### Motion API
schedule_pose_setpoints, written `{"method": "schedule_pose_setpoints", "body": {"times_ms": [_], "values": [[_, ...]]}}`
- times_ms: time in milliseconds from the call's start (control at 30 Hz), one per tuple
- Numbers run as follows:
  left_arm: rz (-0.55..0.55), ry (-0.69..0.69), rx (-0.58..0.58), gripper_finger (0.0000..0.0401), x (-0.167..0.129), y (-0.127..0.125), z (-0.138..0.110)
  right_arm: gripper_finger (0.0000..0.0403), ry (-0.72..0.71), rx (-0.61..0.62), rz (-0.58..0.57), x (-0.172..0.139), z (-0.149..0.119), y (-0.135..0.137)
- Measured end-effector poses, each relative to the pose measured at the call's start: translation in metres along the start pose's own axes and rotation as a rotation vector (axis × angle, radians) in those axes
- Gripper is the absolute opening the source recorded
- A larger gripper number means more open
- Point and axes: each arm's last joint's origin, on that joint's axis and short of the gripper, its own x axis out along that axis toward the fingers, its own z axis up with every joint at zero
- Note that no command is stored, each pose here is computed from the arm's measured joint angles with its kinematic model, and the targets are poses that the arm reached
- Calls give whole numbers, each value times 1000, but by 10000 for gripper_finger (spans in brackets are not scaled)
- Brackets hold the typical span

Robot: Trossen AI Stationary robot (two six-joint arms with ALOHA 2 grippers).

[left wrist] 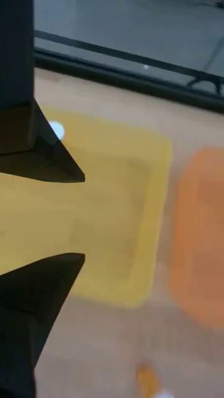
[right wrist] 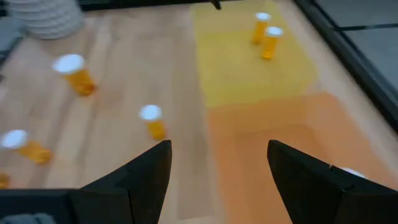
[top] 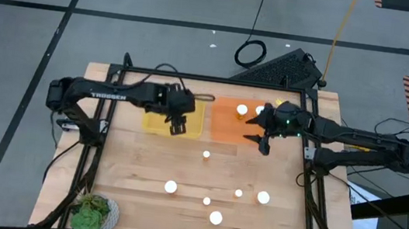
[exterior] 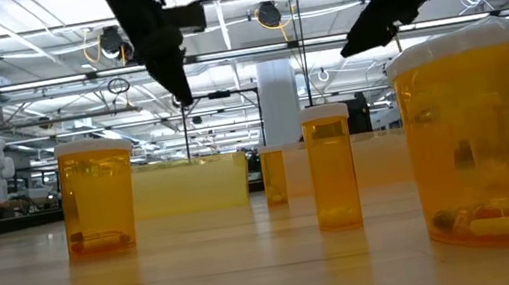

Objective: Pick and place medicine bottles into bin by pill shape (circle, oval)
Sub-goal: Put the small orange pill bottle into the yellow bin

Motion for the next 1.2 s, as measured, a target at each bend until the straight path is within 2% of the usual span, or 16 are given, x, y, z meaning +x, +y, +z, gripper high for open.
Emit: {"method": "schedule_pose_setpoints", "body": {"times_ms": [233,367,700,933,1033,1200], "values": [[-35,-60,60,200,-14,-42,2,260,-10,-50,13,2,2,30],[-62,-142,100,200,-14,-62,4,260,-4,-29,43,2,0,42],[-137,-281,129,200,-20,-85,14,260,33,1,150,-1,-5,70],[-156,-315,113,200,0,-100,24,260,76,-54,94,-3,-12,79],[-184,-285,138,201,11,-106,29,260,85,-73,84,-3,-14,80],[-217,-259,181,227,25,-117,34,260,85,-105,85,-3,-14,80]]}}
